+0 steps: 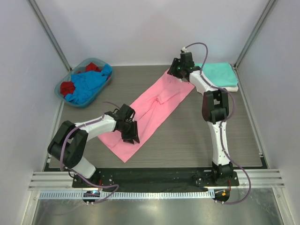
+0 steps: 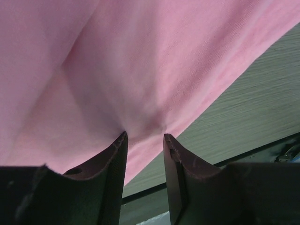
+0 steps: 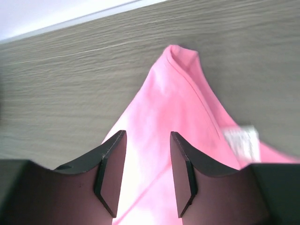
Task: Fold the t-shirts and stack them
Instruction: Fold the tshirt
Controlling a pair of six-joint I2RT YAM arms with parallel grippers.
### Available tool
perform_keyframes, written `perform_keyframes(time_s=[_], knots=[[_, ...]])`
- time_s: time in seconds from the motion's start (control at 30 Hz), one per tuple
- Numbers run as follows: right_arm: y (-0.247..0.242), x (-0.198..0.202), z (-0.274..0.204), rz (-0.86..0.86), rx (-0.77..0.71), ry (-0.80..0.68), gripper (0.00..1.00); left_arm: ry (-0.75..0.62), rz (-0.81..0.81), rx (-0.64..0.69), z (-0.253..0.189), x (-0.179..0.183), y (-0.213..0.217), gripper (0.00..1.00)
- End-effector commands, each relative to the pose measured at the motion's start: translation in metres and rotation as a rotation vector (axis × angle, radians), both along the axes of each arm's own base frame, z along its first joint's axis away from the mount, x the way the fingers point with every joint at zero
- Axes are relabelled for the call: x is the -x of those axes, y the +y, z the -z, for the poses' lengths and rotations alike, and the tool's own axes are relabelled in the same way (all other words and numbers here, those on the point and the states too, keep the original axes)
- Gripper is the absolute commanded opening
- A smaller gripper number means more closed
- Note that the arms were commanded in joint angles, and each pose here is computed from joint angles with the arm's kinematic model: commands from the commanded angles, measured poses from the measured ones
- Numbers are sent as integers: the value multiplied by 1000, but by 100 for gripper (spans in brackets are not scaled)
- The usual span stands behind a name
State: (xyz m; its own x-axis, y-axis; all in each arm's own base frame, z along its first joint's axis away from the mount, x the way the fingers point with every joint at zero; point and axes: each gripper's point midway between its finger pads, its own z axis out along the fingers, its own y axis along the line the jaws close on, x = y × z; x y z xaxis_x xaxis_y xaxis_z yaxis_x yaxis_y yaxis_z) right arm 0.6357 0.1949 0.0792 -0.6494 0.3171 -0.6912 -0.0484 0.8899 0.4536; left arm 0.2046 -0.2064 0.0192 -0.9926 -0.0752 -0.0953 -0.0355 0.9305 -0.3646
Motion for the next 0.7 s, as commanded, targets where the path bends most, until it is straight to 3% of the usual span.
perform_keyframes(time_s=[0.0,0.03,0.07,0.27,0.43,0.67], knots=[[-28,26,-116,153,-4,-102,49,-60,-9,63,1,1,-21,38],[-43,38,-144,208,-17,-127,49,-47,-2,62,5,12,-26,38],[-54,53,-117,252,-11,-54,49,-50,2,64,6,16,-29,38],[-79,90,-94,326,-20,12,49,-62,26,76,8,41,-52,38],[-102,92,-59,362,14,41,48,-76,44,131,-2,55,-79,40],[-123,69,-18,357,35,65,44,-117,116,276,-51,55,-121,45]])
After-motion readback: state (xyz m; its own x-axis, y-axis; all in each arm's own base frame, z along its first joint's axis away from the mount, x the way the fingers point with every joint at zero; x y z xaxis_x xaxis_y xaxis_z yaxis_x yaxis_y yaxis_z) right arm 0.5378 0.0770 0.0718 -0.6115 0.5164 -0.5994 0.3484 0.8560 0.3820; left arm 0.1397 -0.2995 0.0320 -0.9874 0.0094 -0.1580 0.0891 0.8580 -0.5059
